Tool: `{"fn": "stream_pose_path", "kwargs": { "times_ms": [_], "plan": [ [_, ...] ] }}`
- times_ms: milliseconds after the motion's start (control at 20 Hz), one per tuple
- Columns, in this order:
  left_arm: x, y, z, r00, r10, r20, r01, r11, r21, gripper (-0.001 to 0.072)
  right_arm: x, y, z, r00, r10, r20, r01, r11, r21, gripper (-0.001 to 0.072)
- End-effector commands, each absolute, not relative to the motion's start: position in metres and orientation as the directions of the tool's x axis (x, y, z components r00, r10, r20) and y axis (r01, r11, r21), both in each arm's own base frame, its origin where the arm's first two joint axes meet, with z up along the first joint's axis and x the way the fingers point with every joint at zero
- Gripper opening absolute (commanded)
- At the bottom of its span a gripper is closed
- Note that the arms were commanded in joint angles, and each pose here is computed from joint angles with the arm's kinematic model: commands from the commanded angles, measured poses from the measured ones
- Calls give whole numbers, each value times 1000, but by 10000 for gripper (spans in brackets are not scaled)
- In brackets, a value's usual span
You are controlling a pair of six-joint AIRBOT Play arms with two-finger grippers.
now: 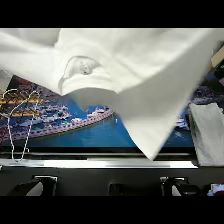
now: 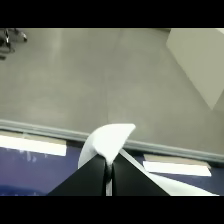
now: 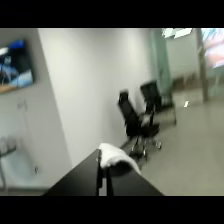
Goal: Fold the clothes and pants, and hang the long-sleeved shirts on hangers.
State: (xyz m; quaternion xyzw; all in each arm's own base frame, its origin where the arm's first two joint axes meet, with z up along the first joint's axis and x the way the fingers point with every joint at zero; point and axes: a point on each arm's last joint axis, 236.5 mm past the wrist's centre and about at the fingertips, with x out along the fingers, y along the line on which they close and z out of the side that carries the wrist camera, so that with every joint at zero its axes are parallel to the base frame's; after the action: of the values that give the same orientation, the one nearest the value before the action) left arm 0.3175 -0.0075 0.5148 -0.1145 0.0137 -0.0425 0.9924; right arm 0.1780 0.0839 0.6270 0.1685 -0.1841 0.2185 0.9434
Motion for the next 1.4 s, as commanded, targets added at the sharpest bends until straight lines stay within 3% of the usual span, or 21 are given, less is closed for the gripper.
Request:
{"fn": "stream_pose_path", "kwargs": {
  "times_ms": [0,100,250,400,500,650,800,850,950,1050,1100,1150,1350],
  "plan": [
    [264,-4,552,992,-39,117,65,971,-231,14,134,43,672,796,172,580,-379,889,258,32],
    [278,-2,541,996,-40,77,60,958,-280,14,188,42,644,868,174,465,-342,889,305,32],
    [332,-7,462,975,-103,-196,16,915,-404,15,313,47,540,972,215,89,-233,883,407,33],
    [394,-21,340,827,-191,-529,-47,913,-404,15,423,49,397,910,252,-328,-76,881,468,33],
    [438,-27,246,694,-217,-686,-97,916,-389,14,479,52,306,808,283,-517,11,870,494,33],
    [496,-25,120,562,-213,-799,-191,907,-376,15,547,67,183,661,368,-654,90,826,556,33],
    [542,-29,39,535,-213,-818,-230,895,-383,14,593,82,80,581,445,-682,187,742,644,34],
    [553,-31,21,539,-209,-816,-233,894,-383,15,604,86,55,571,467,-675,217,707,673,38],
    [565,-36,-5,536,-206,-819,-236,895,-380,14,613,95,15,538,509,-672,270,651,710,146],
    [566,-41,-22,517,-209,-830,-238,896,-375,15,603,94,-5,478,531,-700,297,652,698,255],
    [565,-43,-27,508,-211,-835,-239,897,-372,15,595,87,-3,452,543,-707,288,661,692,407],
    [565,-44,-28,504,-212,-837,-239,897,-371,15,583,79,1,417,556,-719,266,681,682,607],
    [558,-44,-25,486,-217,-847,-240,898,-368,15,495,22,20,157,553,-818,167,802,574,641]
  ]
}}
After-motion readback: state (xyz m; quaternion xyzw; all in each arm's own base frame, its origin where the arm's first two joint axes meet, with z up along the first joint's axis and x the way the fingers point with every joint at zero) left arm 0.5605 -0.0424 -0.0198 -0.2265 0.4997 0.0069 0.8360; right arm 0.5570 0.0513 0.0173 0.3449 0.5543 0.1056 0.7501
